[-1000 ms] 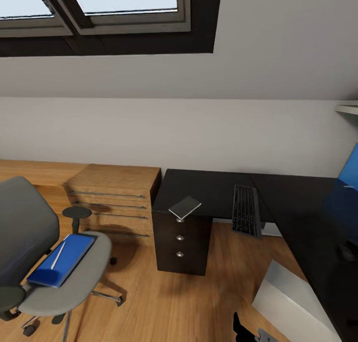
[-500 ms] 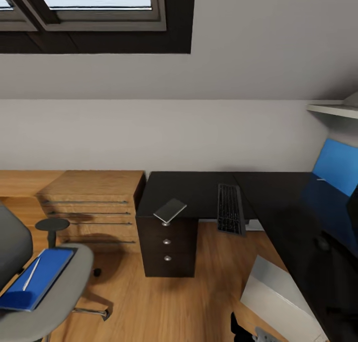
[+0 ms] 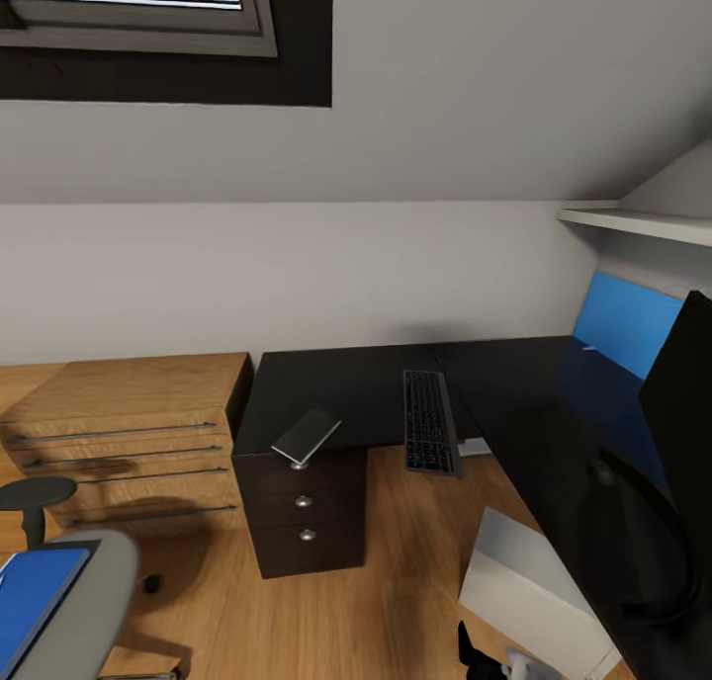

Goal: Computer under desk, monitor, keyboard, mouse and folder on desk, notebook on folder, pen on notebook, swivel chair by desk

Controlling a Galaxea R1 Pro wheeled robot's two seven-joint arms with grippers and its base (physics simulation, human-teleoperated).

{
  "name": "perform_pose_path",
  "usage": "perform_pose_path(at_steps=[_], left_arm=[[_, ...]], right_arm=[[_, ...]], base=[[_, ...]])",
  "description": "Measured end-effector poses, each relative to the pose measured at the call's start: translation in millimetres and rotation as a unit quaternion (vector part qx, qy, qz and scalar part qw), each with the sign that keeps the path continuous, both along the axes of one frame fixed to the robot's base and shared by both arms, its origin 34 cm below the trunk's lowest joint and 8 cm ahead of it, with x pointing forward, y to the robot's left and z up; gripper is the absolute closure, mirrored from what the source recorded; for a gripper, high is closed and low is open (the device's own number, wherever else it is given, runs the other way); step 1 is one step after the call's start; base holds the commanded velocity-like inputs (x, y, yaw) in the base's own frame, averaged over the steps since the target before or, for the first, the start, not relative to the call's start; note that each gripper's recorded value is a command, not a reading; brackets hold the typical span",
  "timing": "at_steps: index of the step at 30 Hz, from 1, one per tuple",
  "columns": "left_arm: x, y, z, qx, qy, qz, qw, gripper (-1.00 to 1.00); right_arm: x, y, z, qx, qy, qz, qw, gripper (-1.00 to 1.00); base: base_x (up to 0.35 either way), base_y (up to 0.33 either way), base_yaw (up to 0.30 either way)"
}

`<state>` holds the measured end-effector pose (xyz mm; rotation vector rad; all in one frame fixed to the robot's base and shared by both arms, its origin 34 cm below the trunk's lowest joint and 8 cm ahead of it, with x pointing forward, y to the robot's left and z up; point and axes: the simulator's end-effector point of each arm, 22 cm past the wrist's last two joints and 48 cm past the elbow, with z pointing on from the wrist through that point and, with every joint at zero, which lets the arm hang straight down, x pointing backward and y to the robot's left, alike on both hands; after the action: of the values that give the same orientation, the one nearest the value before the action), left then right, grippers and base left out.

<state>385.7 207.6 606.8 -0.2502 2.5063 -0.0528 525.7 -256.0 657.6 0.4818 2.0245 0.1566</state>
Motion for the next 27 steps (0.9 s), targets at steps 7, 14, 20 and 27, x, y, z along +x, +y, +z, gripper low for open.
perform_pose_path(at_steps=[7, 14, 20, 27], left_arm=[[1, -9, 1, -0.003, -0.003, -0.012, 0.9999, -1.0], [2, -11, 2, -0.004, -0.004, -0.017, 0.9998, -1.0], [3, -13, 3, -0.005, -0.005, -0.019, 0.9998, -1.0], [4, -13, 4, -0.005, -0.008, -0.02, 0.9998, -1.0]], right_arm=[[1, -2, 2, -0.002, -0.002, 0.001, 1.0, -1.0], [2, -5, 3, -0.004, -0.004, 0.001, 1.0, -1.0], [5, -8, 8, -0.011, -0.015, -0.001, 0.9998, -1.0], [8, -10, 15, -0.017, -0.028, -0.003, 0.9994, -1.0]], base=[[0.009, 0.003, -0.255], [-0.015, 0.004, -0.255], [-0.224, 0.079, -0.257], [-0.117, 0.191, -0.264]])
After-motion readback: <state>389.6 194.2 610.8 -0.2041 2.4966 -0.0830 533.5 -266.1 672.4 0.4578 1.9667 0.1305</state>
